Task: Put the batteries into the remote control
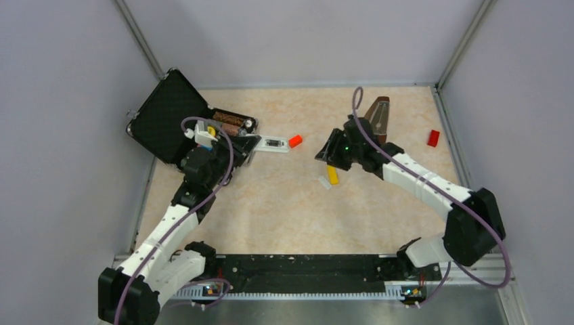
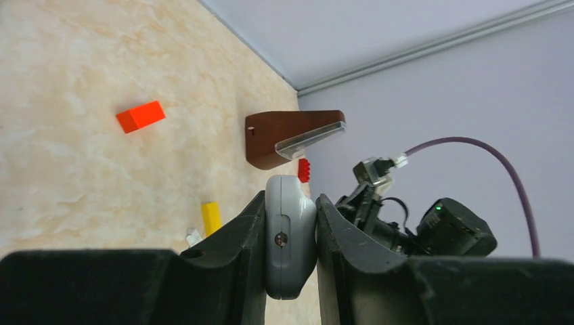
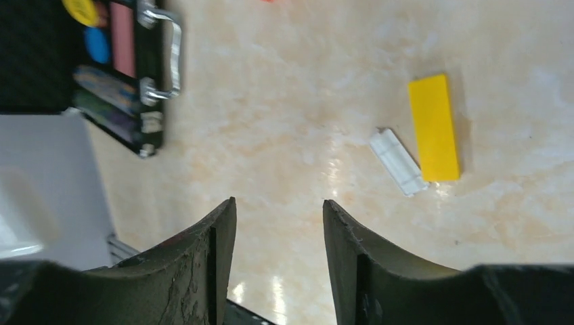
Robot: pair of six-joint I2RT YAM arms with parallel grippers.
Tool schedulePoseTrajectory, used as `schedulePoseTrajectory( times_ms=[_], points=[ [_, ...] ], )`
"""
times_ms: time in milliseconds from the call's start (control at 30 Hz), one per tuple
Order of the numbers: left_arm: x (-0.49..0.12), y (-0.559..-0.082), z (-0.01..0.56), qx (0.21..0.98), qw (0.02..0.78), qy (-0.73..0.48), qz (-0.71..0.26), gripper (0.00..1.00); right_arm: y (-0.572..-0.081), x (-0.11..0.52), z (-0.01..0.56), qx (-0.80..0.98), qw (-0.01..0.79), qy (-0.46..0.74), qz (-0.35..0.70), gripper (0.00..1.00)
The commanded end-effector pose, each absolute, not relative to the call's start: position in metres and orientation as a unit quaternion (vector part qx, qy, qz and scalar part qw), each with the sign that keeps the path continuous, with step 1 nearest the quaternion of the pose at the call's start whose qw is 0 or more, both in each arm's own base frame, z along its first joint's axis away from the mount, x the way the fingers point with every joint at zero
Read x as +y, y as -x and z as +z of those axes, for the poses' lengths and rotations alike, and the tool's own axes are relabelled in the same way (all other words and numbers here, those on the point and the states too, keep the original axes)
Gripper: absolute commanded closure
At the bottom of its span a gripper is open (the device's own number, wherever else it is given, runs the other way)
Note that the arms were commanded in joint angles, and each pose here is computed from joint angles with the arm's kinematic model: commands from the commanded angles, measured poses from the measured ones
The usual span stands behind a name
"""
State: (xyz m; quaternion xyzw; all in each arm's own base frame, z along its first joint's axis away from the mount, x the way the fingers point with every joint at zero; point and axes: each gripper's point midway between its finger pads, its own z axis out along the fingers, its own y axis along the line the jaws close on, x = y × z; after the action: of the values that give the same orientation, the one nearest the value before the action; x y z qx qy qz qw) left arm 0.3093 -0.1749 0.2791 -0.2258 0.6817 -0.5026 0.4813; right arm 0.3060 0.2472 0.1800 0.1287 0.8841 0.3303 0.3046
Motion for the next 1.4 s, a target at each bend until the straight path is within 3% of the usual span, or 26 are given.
schedulePoseTrajectory(
  times_ms=[0,300,700,1367],
  points=[
    [-0.161,-0.305,0.271,0.685,0.497,0.231,-0.480,1.00,-0.303,0.249,0.132,0.931,0.274,-0.102,0.218,0.54],
    [-0.156,-0.299,0.256,0.688,0.493,0.241,-0.475,1.00,-0.324,0.249,0.089,0.929,0.267,-0.218,0.139,0.69],
    [-0.153,-0.299,0.246,0.689,0.486,0.241,-0.480,1.00,-0.327,0.254,0.049,0.931,0.215,-0.280,0.093,0.70],
    [-0.149,-0.301,0.237,0.699,0.470,0.236,-0.485,1.00,-0.321,0.257,0.018,0.930,0.179,-0.313,0.077,0.88]
  ],
)
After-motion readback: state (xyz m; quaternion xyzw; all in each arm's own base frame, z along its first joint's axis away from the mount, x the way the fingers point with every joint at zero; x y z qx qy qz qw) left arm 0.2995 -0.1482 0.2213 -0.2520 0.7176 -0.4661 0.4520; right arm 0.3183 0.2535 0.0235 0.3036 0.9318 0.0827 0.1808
